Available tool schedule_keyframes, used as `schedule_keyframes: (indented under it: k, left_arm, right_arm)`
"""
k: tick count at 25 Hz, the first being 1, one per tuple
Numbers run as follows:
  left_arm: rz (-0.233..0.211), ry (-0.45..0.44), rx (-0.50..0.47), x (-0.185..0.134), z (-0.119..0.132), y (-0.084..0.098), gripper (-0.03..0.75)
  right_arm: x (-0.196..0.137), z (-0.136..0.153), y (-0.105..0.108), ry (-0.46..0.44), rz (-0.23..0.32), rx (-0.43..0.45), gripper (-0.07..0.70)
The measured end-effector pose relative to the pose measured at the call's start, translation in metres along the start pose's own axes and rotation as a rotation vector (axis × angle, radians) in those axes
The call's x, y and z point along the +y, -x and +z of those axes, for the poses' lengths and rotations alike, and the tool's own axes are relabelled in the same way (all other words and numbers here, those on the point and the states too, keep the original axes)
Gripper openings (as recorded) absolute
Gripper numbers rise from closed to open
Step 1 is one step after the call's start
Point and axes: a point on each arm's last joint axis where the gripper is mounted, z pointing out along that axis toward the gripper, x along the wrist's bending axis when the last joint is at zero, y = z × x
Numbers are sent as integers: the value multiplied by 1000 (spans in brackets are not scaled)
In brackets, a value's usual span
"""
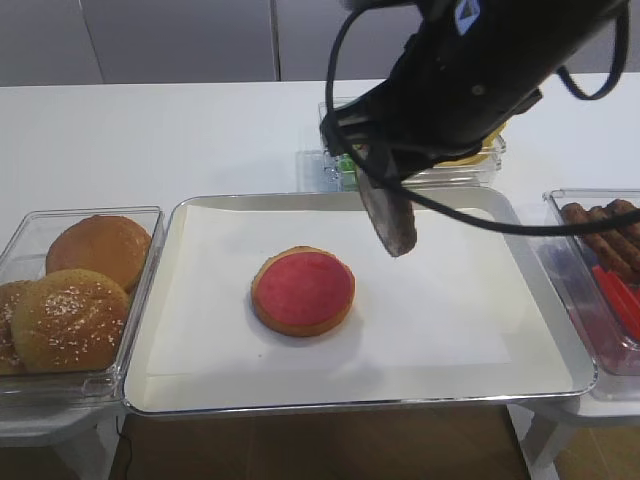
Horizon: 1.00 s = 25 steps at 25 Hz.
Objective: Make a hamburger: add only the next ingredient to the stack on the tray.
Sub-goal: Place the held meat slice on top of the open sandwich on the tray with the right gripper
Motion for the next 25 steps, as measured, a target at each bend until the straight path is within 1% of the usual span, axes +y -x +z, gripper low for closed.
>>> schedule_keyframes:
  k: [3,5,8,12,18,25]
  left_arm:
    - [0,0,0,0,0,0,352]
    - [0,0,0,0,0,0,353]
    - [0,0,0,0,0,0,353]
    - [0,0,0,0,0,0,352]
    - [0,0,0,0,0,0,352]
    - [0,0,0,0,0,0,352]
  right_arm:
    - [1,14,-9,-9,-22,12,112]
    - [2,22,-11,-8,-26,18,112]
    - [3,31,-12,-8,-25,19,112]
    - [4,35,-13,-5,-20,25,112]
    - [4,46,-14,-27,-13,29,112]
    - [7,57,-16,-24,-8,36,112]
